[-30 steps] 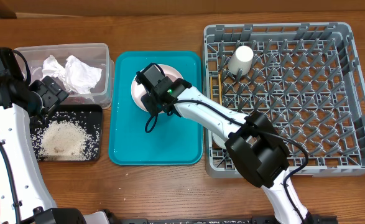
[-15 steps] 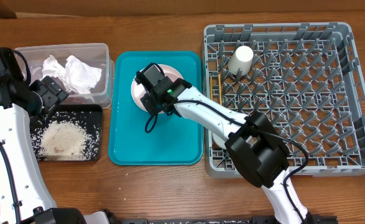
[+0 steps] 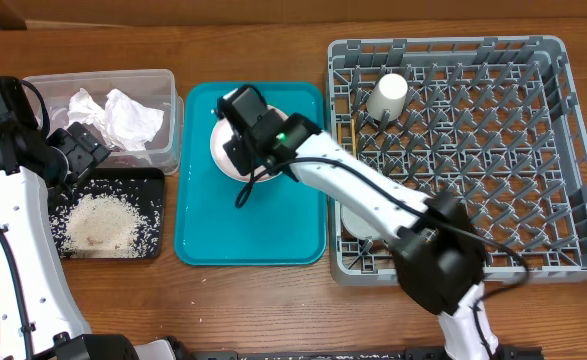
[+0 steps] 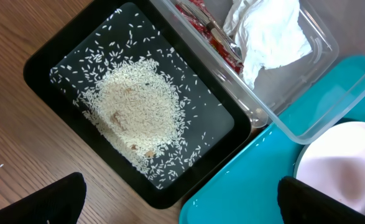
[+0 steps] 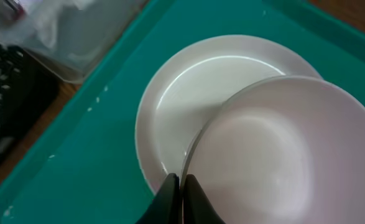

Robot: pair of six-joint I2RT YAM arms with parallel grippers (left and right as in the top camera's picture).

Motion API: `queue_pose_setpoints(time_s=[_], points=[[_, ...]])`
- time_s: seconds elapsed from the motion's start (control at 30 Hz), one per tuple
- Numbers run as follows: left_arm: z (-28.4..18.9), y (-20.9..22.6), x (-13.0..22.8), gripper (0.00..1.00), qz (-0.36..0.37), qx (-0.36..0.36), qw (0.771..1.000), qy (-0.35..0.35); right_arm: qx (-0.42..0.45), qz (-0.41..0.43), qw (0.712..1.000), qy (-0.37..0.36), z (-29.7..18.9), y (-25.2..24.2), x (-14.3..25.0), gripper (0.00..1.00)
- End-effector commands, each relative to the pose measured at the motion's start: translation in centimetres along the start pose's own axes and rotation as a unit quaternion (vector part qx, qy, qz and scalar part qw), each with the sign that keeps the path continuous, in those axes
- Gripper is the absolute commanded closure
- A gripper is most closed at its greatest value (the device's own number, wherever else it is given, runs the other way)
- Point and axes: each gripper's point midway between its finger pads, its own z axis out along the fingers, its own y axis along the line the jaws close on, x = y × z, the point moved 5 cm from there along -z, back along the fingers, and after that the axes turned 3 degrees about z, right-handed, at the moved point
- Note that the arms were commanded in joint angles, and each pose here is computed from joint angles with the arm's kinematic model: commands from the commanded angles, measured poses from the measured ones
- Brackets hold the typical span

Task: Sort waste into correct bins and load items into the dishwasher
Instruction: 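Carry the pink bowl right and set it into the dish rack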

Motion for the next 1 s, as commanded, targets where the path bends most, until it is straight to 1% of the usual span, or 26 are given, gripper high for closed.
queue_pose_setpoints(time_s=[0.0,0.03,0.17,0.23,0.27,0.33,0.4,0.53,0.63,0.83,0.87,0.9,0.97], points=[[-0.2,-0.2,-0.3,0.0,0.005,0.001,1.0,-0.005,-0.072,0.038,0.994,-0.073,-7.9,-0.3,-4.3,0.96],[-0.2,-0.2,-0.3,0.0,0.005,0.001,1.0,-0.005,-0.12,0.046,0.989,-0.076,-9.9,-0.7,-4.7,0.96],[-0.2,-0.2,-0.3,0.0,0.005,0.001,1.0,-0.005,-0.236,0.074,0.966,-0.073,-14.2,-3.0,-5.1,0.96],[-0.2,-0.2,-0.3,0.0,0.005,0.001,1.0,-0.005,-0.299,0.093,0.947,-0.068,-16.0,-4.9,-5.1,0.96],[-0.2,-0.2,-0.3,0.0,0.005,0.001,1.0,-0.005,-0.336,0.106,0.934,-0.065,-17.0,-6.2,-4.9,0.96],[-0.2,-0.2,-0.3,0.0,0.005,0.001,1.0,-0.005,-0.375,0.13,0.916,-0.061,-18.1,-8.4,-4.6,0.96],[-0.2,-0.2,-0.3,0.0,0.005,0.001,1.0,-0.005,-0.396,0.161,0.902,-0.06,-18.8,-11.1,-3.9,0.96],[-0.2,-0.2,-0.3,0.0,0.005,0.001,1.0,-0.005,-0.382,0.233,0.892,-0.059,-19.0,-16.6,-1.9,0.96],[-0.2,-0.2,-0.3,0.0,0.005,0.001,1.0,-0.005,-0.395,0.264,0.878,-0.063,-18.8,-19.3,-0.2,0.96],[-0.2,-0.2,-0.3,0.0,0.005,0.001,1.0,-0.005,-0.429,0.316,0.844,-0.063,-17.3,-22.3,3.7,0.96],[-0.2,-0.2,-0.3,0.0,0.005,0.001,1.0,-0.005,-0.439,0.32,0.837,-0.064,-17.0,-22.4,4.2,0.96],[-0.2,-0.2,-0.3,0.0,0.005,0.001,1.0,-0.005,-0.461,0.323,0.824,-0.066,-16.5,-22.5,5.1,0.96],[-0.2,-0.2,-0.3,0.0,0.005,0.001,1.0,-0.005,-0.477,0.326,0.813,-0.067,-15.9,-22.5,6.0,0.96]])
